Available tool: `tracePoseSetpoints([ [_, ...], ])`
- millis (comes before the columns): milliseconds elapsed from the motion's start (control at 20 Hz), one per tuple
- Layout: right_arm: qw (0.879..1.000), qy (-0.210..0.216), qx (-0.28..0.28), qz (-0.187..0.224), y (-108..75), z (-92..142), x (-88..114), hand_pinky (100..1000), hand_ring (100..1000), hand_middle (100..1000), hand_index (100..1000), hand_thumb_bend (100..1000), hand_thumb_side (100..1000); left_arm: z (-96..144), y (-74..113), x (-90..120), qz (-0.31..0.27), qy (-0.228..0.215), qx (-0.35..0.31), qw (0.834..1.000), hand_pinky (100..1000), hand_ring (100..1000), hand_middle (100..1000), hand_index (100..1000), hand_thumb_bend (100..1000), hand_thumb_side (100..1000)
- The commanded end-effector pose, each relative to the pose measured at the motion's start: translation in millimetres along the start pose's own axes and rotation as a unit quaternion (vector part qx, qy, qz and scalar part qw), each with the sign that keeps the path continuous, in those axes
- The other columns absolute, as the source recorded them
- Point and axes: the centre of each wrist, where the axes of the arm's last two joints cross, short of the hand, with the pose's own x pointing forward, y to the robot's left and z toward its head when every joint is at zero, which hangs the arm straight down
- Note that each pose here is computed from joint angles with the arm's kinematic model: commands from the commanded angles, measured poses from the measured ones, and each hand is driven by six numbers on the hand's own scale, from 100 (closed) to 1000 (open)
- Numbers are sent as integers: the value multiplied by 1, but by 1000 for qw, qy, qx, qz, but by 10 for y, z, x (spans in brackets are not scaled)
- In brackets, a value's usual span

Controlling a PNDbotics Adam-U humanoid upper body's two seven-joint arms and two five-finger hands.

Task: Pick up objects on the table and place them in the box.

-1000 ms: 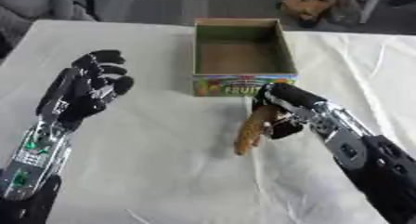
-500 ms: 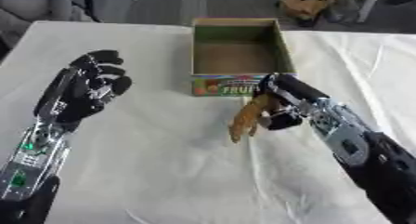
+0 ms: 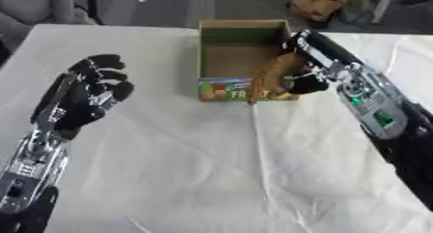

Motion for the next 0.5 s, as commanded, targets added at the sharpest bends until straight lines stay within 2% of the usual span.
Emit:
tracePoseSetpoints([
  [50, 998, 40, -40, 4, -324, -46, -123, 205, 272, 282, 388, 100, 100, -72, -16, 111, -1, -21, -12, 1000, 609, 699, 687, 781, 739, 414],
  [250, 994, 90, -59, 12, -432, -139, -256, 209, 275, 285, 390, 100, 100, -143, -98, 176, 7, -36, -27, 999, 609, 700, 688, 781, 739, 413],
  [500, 986, 146, -78, 18, -451, -205, -465, 215, 281, 289, 395, 100, 101, -245, -226, 278, 21, -57, -51, 997, 610, 700, 688, 781, 740, 411],
])
